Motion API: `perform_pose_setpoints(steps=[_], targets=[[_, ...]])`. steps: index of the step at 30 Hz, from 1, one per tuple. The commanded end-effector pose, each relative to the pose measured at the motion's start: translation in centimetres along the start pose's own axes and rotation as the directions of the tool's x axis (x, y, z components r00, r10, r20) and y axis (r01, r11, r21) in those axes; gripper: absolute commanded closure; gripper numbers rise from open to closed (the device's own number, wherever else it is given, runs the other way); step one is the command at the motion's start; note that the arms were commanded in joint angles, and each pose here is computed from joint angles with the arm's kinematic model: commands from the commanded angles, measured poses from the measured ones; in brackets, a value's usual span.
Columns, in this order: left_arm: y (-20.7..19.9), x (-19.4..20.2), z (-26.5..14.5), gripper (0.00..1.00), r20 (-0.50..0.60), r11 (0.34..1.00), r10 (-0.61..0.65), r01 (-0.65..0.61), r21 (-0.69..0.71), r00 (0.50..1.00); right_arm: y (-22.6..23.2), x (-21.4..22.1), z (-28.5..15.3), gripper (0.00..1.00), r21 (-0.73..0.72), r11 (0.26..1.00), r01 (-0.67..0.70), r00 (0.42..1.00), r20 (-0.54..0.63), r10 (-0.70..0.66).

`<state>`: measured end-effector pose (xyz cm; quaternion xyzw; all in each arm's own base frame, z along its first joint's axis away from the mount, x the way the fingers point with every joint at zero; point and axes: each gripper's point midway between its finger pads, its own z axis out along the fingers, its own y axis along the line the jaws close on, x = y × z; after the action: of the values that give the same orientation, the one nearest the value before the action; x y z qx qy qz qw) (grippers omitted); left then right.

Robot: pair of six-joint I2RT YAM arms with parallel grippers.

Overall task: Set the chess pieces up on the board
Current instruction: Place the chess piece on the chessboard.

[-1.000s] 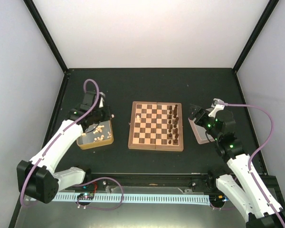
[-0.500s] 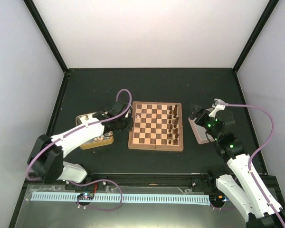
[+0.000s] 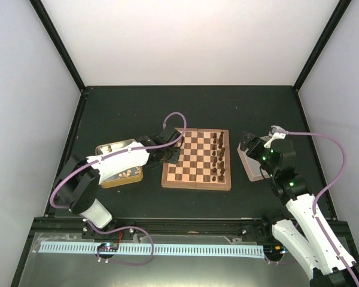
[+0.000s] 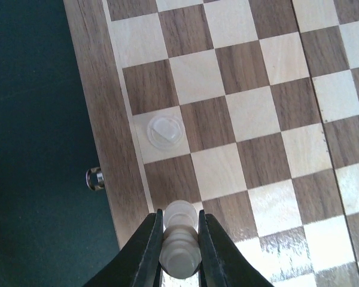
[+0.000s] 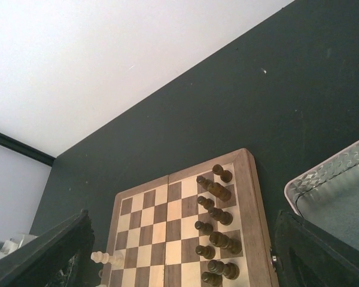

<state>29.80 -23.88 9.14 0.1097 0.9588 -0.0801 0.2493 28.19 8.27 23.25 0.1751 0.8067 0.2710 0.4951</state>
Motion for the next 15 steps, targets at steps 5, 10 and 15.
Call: perform_pose_setpoints(steps=[5,10,15], targets=[[-0.7,-1.4,1.2,0.88,0.025,0.998,0.053,-0.052,-0.031,0.998,0.0,-0.8,-0.3,0.16,0.013,1.0,0.006,1.0,0.025,-0.006],[-0.7,-1.3,1.7,0.86,0.013,0.997,0.065,-0.064,-0.039,0.998,0.0,-0.7,-0.5,0.16,0.012,1.0,0.004,1.0,0.027,-0.004],[-0.8,-1.3,2.1,0.86,0.003,0.996,0.072,-0.071,-0.045,0.997,-0.1,-0.7,-0.5,0.16,0.013,1.0,0.004,1.0,0.026,-0.004]])
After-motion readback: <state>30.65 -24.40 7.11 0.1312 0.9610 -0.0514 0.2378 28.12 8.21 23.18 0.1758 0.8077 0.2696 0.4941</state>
